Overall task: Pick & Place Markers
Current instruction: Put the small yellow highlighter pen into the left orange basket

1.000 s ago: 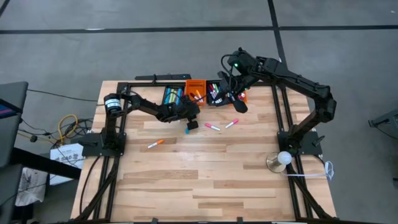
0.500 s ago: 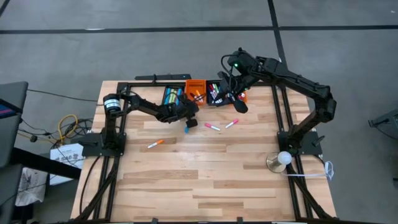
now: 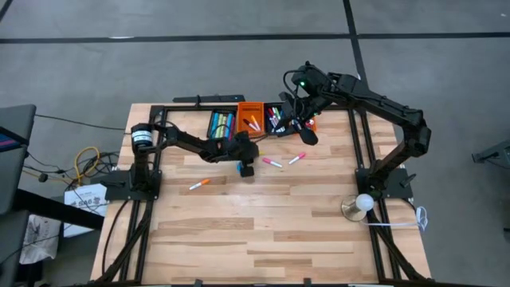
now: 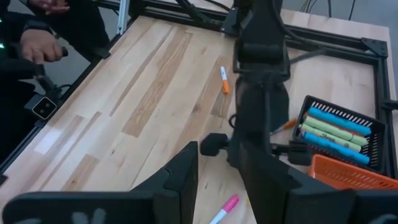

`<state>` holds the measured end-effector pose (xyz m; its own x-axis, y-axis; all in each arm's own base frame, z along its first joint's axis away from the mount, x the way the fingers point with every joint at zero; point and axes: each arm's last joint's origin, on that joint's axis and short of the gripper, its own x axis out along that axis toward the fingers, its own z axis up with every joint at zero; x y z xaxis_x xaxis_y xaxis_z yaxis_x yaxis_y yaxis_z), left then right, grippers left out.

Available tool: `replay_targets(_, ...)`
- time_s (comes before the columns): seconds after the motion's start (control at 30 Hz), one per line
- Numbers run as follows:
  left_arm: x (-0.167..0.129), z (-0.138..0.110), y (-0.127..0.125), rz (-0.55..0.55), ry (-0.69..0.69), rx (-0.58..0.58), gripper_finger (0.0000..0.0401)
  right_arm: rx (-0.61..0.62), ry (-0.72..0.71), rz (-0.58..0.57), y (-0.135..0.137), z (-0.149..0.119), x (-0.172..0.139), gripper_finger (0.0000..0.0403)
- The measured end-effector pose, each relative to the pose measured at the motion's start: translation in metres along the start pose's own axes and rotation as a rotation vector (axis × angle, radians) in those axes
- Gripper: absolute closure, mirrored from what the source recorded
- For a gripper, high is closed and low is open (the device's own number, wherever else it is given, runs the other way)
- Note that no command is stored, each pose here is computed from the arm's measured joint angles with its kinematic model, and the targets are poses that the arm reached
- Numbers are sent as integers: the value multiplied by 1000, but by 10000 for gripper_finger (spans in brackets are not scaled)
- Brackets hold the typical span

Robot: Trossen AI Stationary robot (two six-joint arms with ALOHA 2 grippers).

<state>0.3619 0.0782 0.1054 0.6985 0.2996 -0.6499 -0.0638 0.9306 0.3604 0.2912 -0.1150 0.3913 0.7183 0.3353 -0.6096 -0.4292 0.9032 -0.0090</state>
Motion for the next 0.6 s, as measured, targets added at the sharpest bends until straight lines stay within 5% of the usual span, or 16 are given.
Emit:
replay_targets(0.3, -35, 30, 8, 25, -102, -1, 322, 1, 1, 1, 0, 0, 0, 294)
replay_targets(0.6, -34, 19, 10, -77, -48, -30, 321, 1, 1, 1, 0, 0, 0, 294)
